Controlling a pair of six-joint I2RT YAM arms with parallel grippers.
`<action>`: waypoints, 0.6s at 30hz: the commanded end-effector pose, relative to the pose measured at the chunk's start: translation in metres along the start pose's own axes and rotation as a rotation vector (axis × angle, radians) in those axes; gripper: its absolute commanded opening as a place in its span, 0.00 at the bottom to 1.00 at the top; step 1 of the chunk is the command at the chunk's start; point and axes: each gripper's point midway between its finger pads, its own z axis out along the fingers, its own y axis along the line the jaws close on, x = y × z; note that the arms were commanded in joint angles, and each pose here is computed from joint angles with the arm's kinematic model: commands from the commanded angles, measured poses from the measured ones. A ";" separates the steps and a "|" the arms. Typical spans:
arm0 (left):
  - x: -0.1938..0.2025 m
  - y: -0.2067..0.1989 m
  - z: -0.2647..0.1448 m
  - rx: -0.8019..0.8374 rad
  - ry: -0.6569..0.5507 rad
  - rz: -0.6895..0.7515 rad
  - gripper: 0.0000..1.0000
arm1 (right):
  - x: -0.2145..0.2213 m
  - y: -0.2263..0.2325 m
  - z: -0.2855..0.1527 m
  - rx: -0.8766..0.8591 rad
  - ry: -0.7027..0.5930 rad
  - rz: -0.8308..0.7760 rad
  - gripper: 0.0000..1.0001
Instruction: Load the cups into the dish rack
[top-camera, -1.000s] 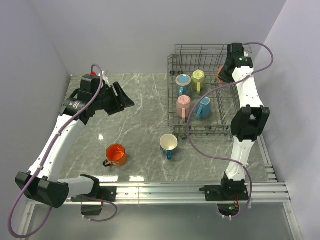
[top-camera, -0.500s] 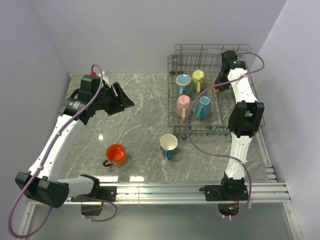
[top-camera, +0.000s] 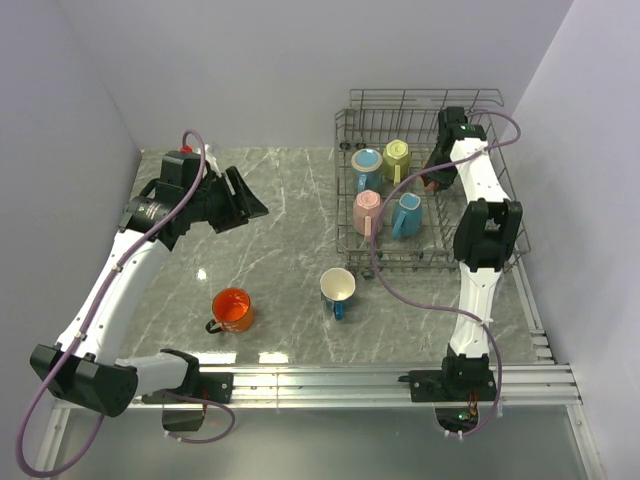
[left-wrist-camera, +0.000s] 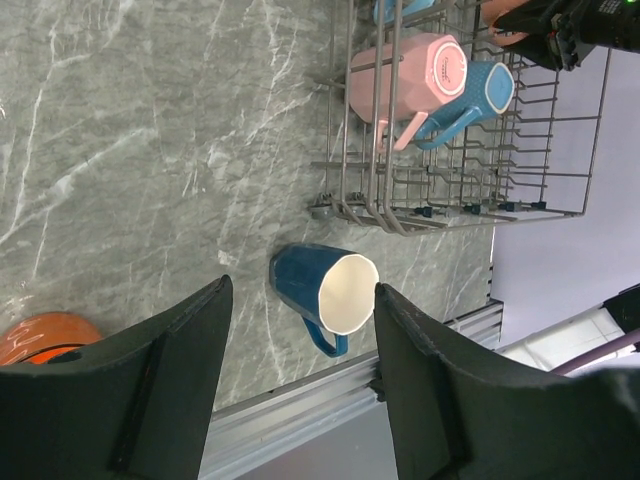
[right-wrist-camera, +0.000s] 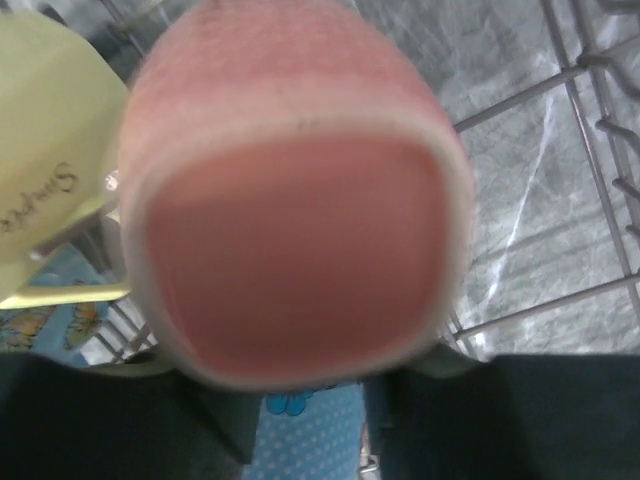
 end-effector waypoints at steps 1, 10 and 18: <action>0.001 -0.001 -0.009 0.016 -0.017 0.025 0.64 | 0.000 -0.010 -0.012 0.028 -0.008 -0.003 0.51; 0.008 0.002 -0.016 0.024 -0.017 0.037 0.64 | -0.002 -0.018 -0.050 0.021 -0.059 0.005 0.69; 0.019 0.010 -0.013 0.011 0.016 0.052 0.64 | -0.020 -0.027 -0.115 0.001 -0.167 0.026 0.70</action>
